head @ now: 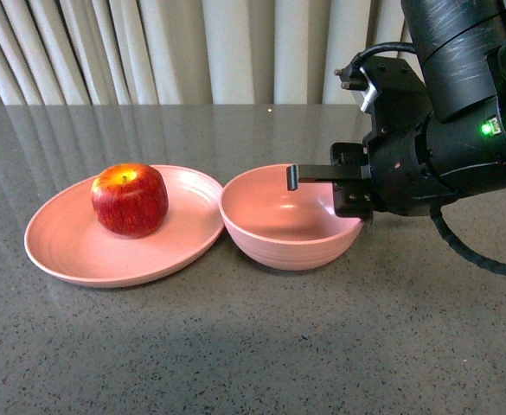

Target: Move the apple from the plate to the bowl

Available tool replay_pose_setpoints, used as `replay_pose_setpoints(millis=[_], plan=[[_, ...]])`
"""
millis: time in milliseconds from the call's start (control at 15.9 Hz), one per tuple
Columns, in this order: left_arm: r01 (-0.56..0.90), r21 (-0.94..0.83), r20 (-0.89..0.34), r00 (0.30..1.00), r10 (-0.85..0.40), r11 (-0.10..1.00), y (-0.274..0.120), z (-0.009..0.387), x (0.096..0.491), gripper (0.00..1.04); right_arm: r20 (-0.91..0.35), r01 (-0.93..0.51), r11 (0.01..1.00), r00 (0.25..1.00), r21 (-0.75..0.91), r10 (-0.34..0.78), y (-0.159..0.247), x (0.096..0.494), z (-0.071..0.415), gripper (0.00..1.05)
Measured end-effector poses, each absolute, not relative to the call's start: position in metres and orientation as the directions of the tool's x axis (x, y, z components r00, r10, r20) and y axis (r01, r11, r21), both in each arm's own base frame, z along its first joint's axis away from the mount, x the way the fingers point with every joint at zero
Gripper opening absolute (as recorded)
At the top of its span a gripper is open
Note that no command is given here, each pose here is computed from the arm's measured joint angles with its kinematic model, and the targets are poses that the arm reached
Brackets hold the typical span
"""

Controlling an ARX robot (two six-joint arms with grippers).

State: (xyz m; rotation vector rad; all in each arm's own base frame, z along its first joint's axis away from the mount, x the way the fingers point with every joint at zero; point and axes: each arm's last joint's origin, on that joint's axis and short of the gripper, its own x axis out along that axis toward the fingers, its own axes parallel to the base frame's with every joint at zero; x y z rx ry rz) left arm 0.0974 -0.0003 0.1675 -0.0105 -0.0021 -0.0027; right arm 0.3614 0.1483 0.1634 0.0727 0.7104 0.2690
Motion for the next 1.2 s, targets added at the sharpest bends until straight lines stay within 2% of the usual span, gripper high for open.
replay_pose_setpoints(millis=[252, 441, 504, 567, 693, 819, 882, 945, 1008, 1071, 1197], plan=[[0.003, -0.011, 0.002, 1.0, -0.003, 1.0, 0.0, 0.167, 0.097, 0.98, -0.585, -0.213, 0.959, 0.76, 0.185, 0.282, 0.14, 0.353, 0.182, 0.62], [0.003, -0.011, 0.002, 1.0, -0.003, 1.0, 0.0, 0.167, 0.097, 0.98, -0.447, -0.215, 0.949, 0.843, 0.231, 0.3, 0.119, 0.333, 0.219, 0.95], [0.003, -0.011, 0.002, 1.0, -0.003, 1.0, 0.0, 0.167, 0.097, 0.98, -0.393, -0.218, 0.946, 0.869, 0.241, 0.3, 0.109, 0.319, 0.229, 1.0], [0.003, -0.011, 0.002, 1.0, -0.003, 1.0, 0.0, 0.167, 0.097, 0.98, -0.331, -0.223, 0.943, 0.895, 0.249, 0.299, 0.098, 0.301, 0.237, 0.97], [0.003, -0.011, 0.002, 1.0, -0.003, 1.0, 0.0, 0.167, 0.097, 0.98, -0.137, -0.24, 0.934, 0.949, 0.266, 0.283, 0.066, 0.253, 0.257, 0.98], [0.003, -0.01, 0.002, 1.0, -0.003, 1.0, 0.0, 0.167, 0.097, 0.98, -0.063, -0.22, 0.936, 0.967, 0.273, 0.246, 0.044, 0.208, 0.252, 0.98], [0.003, -0.01, 0.002, 1.0, -0.003, 1.0, 0.0, 0.167, 0.097, 0.98, -0.066, -0.213, 0.938, 0.969, 0.273, 0.239, 0.039, 0.189, 0.243, 0.98], [0.003, -0.011, 0.002, 1.0, -0.003, 1.0, 0.0, 0.167, 0.097, 0.98, -0.064, -0.14, 0.966, 0.986, 0.216, 0.157, 0.034, 0.169, 0.234, 0.9], [0.003, -0.011, 0.002, 1.0, -0.003, 1.0, 0.0, 0.167, 0.097, 0.98, -0.056, -0.038, 0.991, 0.997, 0.13, 0.046, 0.024, 0.149, 0.223, 0.77], [0.003, -0.011, 0.002, 1.0, -0.003, 1.0, 0.0, 0.167, 0.097, 0.98, -0.052, 0.006, 0.998, 0.999, 0.066, -0.002, 0.016, 0.132, 0.208, 0.64], [0.003, -0.011, 0.002, 1.0, -0.003, 1.0, 0.0, 0.167, 0.097, 0.98, -0.042, -0.01, 1.0, 0.999, 0.026, 0.011, 0.003, 0.113, 0.182, 0.39]])
